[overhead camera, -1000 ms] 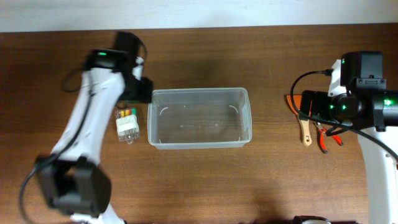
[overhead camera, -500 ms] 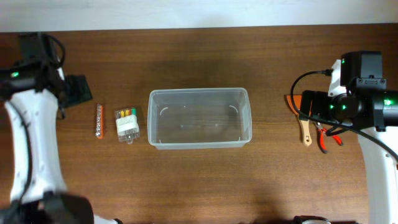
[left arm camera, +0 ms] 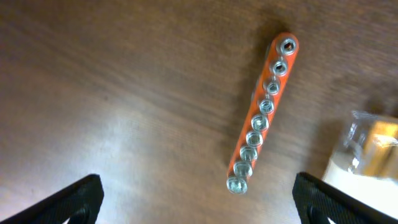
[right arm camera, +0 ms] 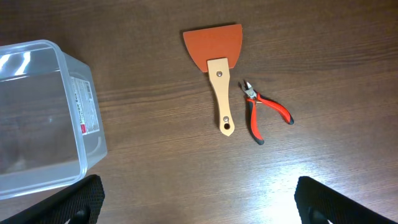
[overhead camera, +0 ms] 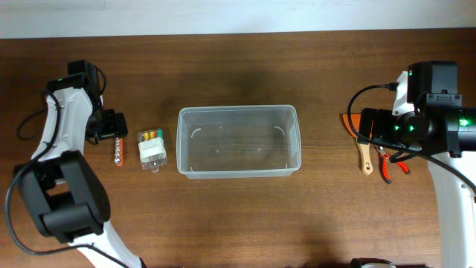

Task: Pack container
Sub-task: 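Release the container and grasp the orange socket strip with left gripper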

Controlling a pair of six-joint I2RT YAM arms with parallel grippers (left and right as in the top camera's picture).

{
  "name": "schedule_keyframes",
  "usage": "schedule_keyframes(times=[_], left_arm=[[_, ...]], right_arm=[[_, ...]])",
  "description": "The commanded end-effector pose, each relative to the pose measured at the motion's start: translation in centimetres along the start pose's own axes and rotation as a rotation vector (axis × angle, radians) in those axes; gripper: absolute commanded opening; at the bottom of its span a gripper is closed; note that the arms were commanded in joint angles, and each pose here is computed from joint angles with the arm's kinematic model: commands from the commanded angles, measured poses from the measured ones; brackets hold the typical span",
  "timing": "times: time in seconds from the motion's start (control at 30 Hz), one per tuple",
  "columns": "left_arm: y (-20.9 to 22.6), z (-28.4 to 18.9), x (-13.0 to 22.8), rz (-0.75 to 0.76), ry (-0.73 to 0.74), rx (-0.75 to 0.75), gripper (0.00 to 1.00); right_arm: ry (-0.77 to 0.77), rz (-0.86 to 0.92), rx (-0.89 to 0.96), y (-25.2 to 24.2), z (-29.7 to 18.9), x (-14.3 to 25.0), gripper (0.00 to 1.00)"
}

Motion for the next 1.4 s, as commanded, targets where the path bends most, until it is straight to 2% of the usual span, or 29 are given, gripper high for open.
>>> schedule_keyframes(times=[0.0, 0.3, 0.47, 0.6, 1.03, 1.3, 1.37], left_arm=[[-0.2, 2.2, -0.3, 0.074, 0.044, -0.017, 0.99], [-1.9, 6.5, -0.4, 0.166, 0.133, 0.058, 0.99], [-2.2, 6.7, -0.7, 0.171, 0.114, 0.087, 0.99], [-3.0, 6.7, -0.8, 0.225, 0.09, 0.171, 0.99], [-2.8, 7.4, -1.2, 0.21, 0.076, 0.179, 0.99], [-3.0, 8.5, -0.2, 0.21, 0.107, 0.185, 1.0], [-3.1, 9.0, 0.2, 0.211, 0.118, 0.187, 0.93]], right_arm=[[-0.027, 0.006, 0.019, -0.3, -0.6, -0.4, 0.99], [-0.027, 0.006, 0.019, -0.3, -0.6, -0.4, 0.99], [-0.027, 0.006, 0.019, -0.3, -0.6, -0.4, 0.99], [-0.027, 0.006, 0.019, -0.3, -0.6, -0.4, 0.99], [-0.016, 0.005, 0.022, -0.3, -0.6, -0.2, 0.99], [-0.016, 0.005, 0.022, -0.3, -0.6, -0.2, 0.99], [-0.016, 0.005, 0.022, -0.3, -0.6, -0.2, 0.99]])
Point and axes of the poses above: each gripper's point midway between its finger pads, its own z axis out along the fingers, its own y axis along the line the jaws close on, x = y × z, the point moved 8 cm from there along -z, back along the fingers, and after that the axes turned 7 degrees about z, right-handed, at the moved point
